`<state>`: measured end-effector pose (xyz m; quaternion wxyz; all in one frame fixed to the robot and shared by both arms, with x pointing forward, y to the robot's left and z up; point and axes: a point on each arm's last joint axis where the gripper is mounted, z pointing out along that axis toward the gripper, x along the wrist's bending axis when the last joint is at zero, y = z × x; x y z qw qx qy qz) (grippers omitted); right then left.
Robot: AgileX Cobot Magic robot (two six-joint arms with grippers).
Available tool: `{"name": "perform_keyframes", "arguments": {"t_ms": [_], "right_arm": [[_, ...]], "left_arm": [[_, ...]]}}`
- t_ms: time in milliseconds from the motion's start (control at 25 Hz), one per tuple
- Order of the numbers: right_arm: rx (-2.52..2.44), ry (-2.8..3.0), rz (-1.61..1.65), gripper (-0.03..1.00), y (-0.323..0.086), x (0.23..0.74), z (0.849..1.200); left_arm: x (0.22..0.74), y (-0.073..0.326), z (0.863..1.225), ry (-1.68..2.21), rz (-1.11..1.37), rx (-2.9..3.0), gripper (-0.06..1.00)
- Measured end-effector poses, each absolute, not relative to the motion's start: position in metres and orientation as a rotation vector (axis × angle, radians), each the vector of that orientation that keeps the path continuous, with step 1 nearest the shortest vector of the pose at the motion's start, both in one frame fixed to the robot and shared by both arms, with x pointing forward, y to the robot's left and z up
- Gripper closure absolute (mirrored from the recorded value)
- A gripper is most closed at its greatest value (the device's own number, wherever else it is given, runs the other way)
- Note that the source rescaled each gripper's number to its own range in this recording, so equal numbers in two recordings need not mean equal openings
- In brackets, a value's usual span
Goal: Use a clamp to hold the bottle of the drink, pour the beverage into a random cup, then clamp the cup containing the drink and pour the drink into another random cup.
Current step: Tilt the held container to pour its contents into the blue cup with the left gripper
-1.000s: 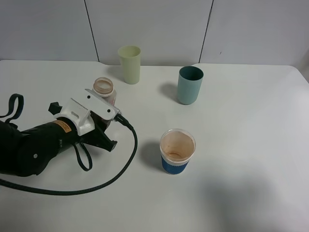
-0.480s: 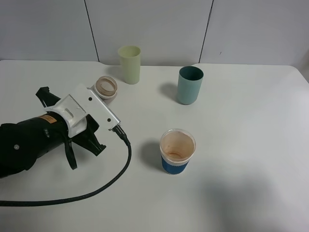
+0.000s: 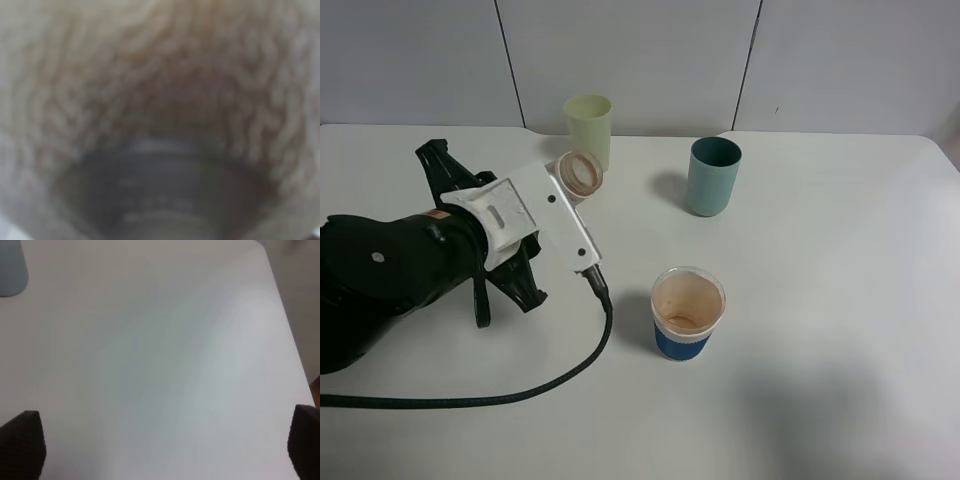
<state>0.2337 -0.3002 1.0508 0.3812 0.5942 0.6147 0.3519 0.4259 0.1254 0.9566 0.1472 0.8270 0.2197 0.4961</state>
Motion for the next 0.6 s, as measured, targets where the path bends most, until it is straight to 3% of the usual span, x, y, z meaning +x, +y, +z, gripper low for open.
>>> {"name": "perform_keyframes", "arguments": {"t_ms": [600], "right_arm": [[1.516, 1.569, 0.898, 0.07, -0.300, 0.234, 1.051]], "left_arm": [[0.416, 0.090, 0.962, 0.399, 1.500, 2.574, 0.92]]}}
